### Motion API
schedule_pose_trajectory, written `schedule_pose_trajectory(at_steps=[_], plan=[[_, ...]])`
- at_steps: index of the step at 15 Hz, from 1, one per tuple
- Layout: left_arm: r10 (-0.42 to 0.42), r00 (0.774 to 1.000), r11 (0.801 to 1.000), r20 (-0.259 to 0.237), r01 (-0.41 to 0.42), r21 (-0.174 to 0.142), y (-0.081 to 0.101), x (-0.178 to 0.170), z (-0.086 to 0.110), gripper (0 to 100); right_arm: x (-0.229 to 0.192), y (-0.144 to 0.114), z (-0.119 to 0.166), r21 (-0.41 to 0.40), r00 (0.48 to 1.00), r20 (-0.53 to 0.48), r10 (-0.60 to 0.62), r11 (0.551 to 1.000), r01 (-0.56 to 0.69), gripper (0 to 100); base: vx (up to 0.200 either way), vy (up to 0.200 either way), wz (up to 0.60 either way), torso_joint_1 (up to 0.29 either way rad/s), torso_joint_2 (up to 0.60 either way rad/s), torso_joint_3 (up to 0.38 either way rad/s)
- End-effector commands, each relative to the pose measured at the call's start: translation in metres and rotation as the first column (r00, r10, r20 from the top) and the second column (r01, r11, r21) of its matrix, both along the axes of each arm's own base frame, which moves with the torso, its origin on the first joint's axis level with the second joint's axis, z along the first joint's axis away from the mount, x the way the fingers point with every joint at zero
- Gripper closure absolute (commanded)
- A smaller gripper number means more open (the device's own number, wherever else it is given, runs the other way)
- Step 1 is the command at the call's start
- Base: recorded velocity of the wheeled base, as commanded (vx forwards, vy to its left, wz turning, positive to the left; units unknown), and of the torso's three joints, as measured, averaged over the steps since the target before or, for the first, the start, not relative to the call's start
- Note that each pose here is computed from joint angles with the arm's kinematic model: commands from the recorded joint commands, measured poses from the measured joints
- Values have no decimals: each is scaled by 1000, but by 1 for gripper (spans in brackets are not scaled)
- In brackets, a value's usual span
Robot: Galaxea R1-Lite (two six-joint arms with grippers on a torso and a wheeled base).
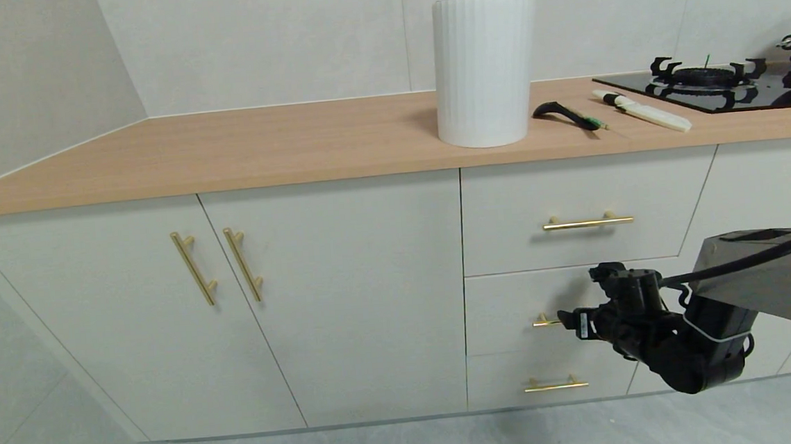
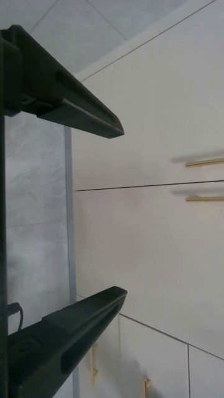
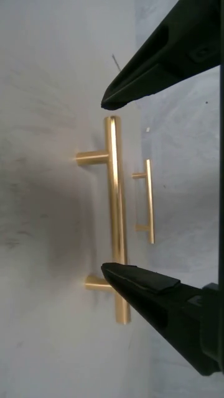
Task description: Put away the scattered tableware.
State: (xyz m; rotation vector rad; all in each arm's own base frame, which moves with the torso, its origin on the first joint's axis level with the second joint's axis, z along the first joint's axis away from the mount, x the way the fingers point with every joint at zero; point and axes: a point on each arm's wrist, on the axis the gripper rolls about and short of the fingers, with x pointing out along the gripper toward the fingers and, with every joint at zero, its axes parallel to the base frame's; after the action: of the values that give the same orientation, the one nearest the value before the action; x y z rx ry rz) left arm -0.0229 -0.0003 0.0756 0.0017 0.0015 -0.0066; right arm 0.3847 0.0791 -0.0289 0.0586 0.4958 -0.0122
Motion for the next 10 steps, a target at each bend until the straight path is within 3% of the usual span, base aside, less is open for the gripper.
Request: schedule_pose_trajectory(at_steps=[1, 4, 6, 10], plan=[[0, 1000, 1000, -2, 0, 0, 0, 0, 0, 0, 5, 1, -7, -3, 1000, -7, -2, 1000, 2, 0, 0, 0, 0, 0, 0, 0], [0, 1000, 1000, -2, 0, 0, 0, 0, 0, 0, 4, 1, -10, -11, 999, -35, 0, 1000, -1, 0, 0, 0, 0, 0, 0, 0], [0, 1000, 1000, -2, 0, 0, 0, 0, 0, 0, 0, 0, -15, -29, 993, -116, 1, 1000, -4, 0, 0, 0, 0, 0, 0, 0], [0, 1000, 1000, 0, 0, 0, 0, 0, 0, 0, -2, 0, -14, -33, 992, -128, 2, 999, -6, 0, 0, 0, 0, 0, 0, 0]])
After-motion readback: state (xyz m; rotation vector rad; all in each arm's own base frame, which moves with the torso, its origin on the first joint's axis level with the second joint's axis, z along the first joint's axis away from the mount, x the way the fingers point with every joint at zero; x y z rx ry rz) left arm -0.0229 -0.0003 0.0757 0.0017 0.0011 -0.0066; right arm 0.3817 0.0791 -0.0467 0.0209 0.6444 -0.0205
